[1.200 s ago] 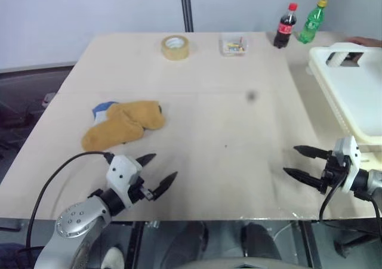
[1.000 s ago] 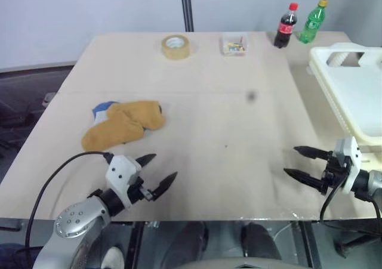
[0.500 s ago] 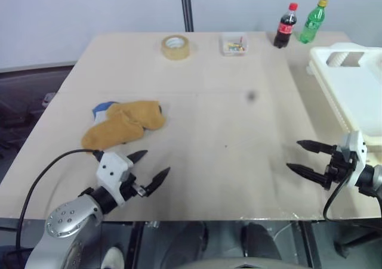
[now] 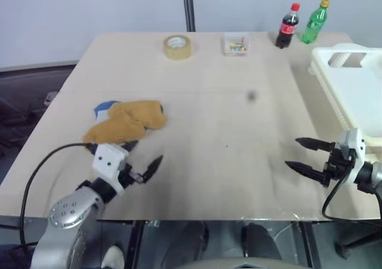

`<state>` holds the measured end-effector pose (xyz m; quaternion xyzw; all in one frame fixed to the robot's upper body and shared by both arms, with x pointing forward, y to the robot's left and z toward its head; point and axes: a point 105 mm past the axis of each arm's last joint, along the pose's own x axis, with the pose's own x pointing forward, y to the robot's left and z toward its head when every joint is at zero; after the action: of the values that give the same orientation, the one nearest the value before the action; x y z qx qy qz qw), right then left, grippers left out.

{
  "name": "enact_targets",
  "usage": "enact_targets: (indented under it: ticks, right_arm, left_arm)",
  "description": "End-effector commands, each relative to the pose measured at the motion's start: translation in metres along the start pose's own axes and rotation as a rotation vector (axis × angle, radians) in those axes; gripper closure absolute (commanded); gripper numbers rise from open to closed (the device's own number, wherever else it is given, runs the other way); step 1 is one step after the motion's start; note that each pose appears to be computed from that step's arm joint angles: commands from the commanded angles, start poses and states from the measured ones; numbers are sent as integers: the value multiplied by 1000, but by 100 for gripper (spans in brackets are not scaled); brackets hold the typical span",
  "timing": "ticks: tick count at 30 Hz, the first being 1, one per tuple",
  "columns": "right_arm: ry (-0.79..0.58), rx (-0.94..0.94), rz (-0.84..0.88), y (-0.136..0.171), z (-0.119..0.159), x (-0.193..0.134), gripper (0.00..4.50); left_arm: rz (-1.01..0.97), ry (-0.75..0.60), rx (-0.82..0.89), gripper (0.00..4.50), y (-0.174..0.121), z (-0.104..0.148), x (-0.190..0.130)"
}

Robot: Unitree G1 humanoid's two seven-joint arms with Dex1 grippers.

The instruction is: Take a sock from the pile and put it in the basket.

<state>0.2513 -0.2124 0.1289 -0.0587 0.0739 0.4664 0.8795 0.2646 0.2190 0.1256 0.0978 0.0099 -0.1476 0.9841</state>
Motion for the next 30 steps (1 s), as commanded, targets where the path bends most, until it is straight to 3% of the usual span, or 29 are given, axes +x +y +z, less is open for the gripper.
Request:
enact_targets:
  ticks: [1,7,12,28,29,30]
  right_arm:
    - [-28,-37,5,2,9,3,9]
    - [-41,-42,3,5,12,5,9]
    - [-98,-90,35,13,22,8,9]
    - [-214,-224,167,38,40,20,9]
    - [-208,-225,165,37,39,20,0]
    - [-204,-227,163,36,39,20,0]
  left_arm:
    - [154,-14,49,0,10,2,13]
    - [296,29,143,0,12,-15,36]
    - [413,38,123,0,22,-19,38]
    - [491,100,99,0,40,-34,46]
    - [490,98,98,41,40,-33,47]
    - [489,94,95,51,40,-32,47]
